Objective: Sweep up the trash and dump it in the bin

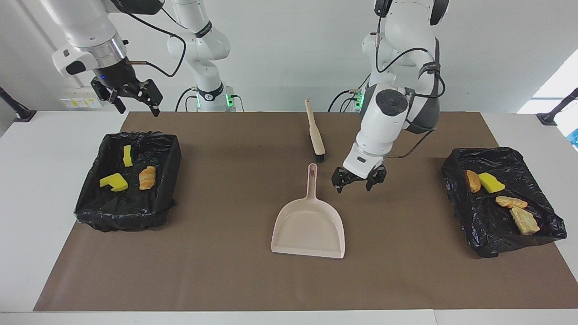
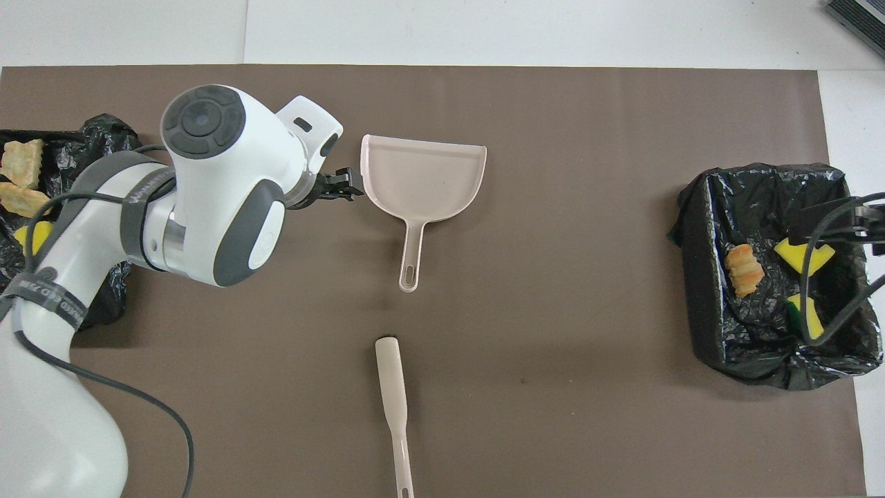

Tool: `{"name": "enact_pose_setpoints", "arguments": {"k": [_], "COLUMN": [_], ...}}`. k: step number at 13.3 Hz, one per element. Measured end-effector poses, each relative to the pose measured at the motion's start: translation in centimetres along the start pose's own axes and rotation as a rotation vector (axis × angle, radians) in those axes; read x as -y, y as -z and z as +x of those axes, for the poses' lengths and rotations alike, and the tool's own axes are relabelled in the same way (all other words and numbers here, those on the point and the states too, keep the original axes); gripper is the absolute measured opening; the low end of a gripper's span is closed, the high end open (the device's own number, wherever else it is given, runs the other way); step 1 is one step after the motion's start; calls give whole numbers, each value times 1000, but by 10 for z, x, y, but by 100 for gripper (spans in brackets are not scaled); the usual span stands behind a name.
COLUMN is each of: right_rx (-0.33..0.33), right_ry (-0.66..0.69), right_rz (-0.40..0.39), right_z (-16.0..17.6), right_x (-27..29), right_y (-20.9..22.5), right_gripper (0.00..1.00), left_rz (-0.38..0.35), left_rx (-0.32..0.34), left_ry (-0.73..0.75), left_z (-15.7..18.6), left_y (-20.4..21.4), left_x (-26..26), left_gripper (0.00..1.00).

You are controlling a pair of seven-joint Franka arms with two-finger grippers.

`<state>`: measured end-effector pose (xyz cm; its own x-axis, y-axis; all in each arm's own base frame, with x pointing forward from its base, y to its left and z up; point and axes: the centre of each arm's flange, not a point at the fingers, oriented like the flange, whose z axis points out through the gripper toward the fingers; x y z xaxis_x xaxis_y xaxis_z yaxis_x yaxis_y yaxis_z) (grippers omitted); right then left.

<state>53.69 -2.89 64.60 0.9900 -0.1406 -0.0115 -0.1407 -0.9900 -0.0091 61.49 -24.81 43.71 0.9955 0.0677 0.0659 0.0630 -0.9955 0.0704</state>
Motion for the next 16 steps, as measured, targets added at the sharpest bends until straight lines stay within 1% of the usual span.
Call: {"name": "enact_pose_setpoints", "arguments": {"k": [2, 5, 7, 8, 11, 16], "right_rx": [0, 0, 0, 0, 0, 0], "right_ry": [0, 0, 0, 0, 0, 0], "right_rz": [0, 0, 0, 0, 0, 0], "right_z": [0, 0, 0, 0, 0, 0], "right_x": [0, 0, 0, 0, 0, 0], "right_y": [0, 0, 0, 0, 0, 0], "right_gripper": [100, 100, 100, 100, 100, 100], "left_rz": [13, 21, 23, 23, 21, 21], "left_rx": [21, 38, 63, 70, 96, 102], "left_ry": [-17, -75, -131, -151, -173, -179], "left_z": [12, 23, 21, 17, -5, -49], "left_y": [15, 50, 72, 84, 127, 201], "left_x": [44, 120, 162, 175, 183, 186], "left_gripper": [100, 100, 100, 100, 100, 100]}}
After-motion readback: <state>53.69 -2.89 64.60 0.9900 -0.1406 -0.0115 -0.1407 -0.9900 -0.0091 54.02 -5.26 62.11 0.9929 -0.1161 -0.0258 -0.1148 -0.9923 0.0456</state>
